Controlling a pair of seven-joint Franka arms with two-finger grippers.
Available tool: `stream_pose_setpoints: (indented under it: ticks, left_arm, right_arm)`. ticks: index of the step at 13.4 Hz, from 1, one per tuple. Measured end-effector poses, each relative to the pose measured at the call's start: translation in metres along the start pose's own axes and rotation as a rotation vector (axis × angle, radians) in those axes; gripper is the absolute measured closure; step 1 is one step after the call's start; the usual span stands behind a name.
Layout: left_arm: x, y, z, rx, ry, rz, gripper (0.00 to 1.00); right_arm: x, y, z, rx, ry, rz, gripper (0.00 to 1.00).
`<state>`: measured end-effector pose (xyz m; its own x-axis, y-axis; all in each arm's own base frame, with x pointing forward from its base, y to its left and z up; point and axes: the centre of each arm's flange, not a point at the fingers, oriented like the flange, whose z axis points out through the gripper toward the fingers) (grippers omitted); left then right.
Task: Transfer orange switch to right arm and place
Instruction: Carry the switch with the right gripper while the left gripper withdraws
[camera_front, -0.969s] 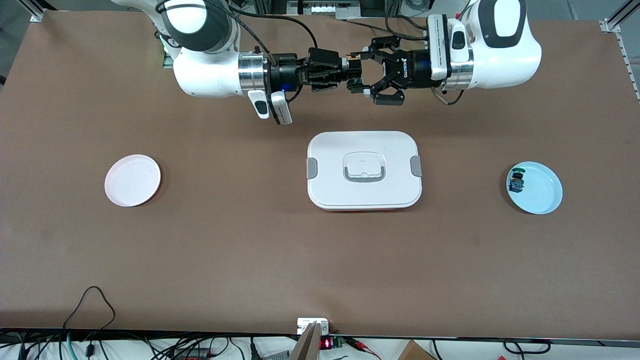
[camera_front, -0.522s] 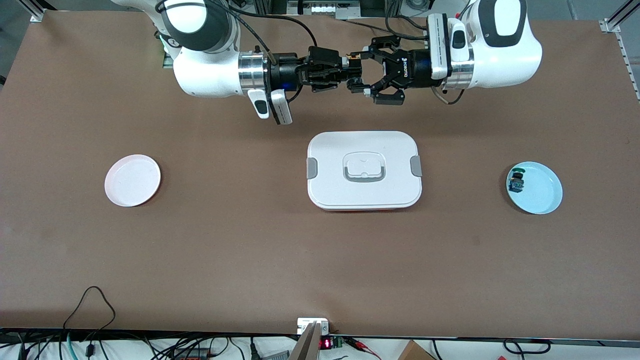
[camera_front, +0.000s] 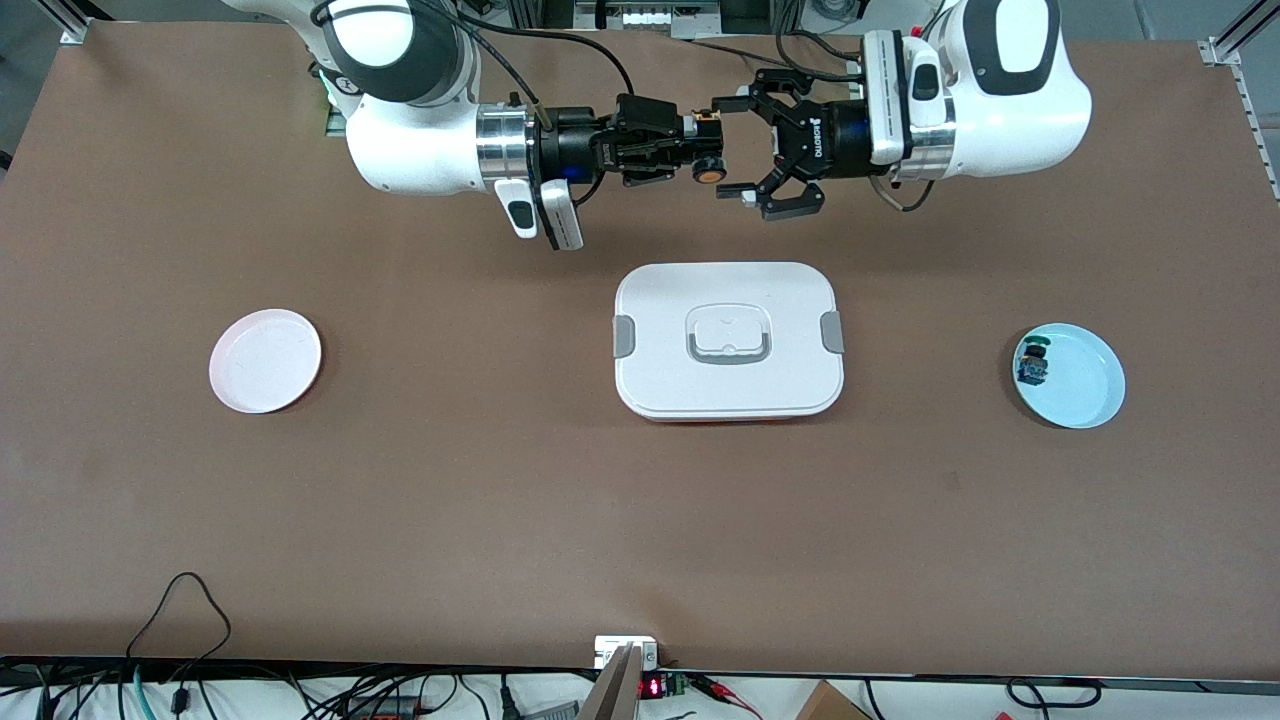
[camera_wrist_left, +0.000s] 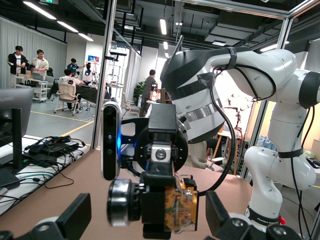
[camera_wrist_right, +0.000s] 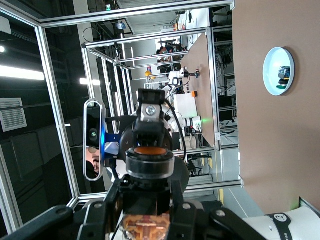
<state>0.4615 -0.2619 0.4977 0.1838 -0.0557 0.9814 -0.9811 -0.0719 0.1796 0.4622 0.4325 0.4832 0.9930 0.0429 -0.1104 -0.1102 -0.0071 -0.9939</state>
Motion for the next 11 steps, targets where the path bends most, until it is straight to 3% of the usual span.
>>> stream_pose_setpoints:
  ticks: [2, 6, 9, 11]
  left_arm:
    - [0.001, -0.012, -0.027, -0.006, 0.010, 0.000, 0.00]
    - [0.002, -0.049, -0.143, -0.057, -0.037, 0.007, 0.00]
    - [0.009, -0.070, -0.204, -0.131, -0.086, 0.023, 0.00]
    - [-0.001, -0.079, -0.227, -0.178, -0.076, 0.002, 0.00]
  right_arm:
    - [0.002, 0.000, -0.002, -0.001, 0.006, 0.000, 0.58]
    - [0.013, -0.001, -0.016, -0.001, 0.034, -0.009, 0.58]
    - [0.031, -0.002, -0.042, -0.034, 0.041, -0.048, 0.58]
    - [0.045, -0.003, -0.067, -0.022, 0.036, -0.052, 0.58]
